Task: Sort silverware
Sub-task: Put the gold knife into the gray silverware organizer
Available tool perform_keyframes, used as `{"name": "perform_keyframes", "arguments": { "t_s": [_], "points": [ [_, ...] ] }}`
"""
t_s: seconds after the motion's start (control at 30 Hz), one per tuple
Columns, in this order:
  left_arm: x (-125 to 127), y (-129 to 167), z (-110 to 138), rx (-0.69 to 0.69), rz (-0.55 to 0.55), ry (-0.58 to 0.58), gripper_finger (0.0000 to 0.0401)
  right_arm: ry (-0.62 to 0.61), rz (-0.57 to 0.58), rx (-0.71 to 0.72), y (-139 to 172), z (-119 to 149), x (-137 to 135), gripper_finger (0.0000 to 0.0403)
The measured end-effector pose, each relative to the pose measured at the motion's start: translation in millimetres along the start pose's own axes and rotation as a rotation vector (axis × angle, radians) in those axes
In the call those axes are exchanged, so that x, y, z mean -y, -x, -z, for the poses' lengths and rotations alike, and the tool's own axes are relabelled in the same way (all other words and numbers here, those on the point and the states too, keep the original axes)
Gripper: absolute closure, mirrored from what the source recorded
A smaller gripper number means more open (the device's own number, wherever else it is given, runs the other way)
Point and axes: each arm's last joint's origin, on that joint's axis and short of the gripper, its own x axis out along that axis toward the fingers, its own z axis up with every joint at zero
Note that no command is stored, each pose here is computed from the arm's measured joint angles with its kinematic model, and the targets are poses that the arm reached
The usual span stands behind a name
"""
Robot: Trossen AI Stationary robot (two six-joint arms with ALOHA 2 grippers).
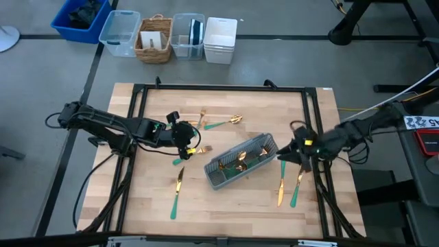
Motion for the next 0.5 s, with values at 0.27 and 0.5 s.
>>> {"name": "perform_keyframes", "arguments": {
  "t_s": [0.27, 0.5],
  "points": [
    [0.0, 0.0, 0.1, -0.001, 0.0, -0.036, 0.0301, -0.323, 0.13, -0.235, -32.1, 50.3, -19.1, 0.0267],
    [-0.3, 0.0, 0.9, -0.008, -0.002, -0.079, 0.0301, -0.524, 0.385, -0.427, -61.3, 95.1, -17.4, 0.0267]
  ]
}}
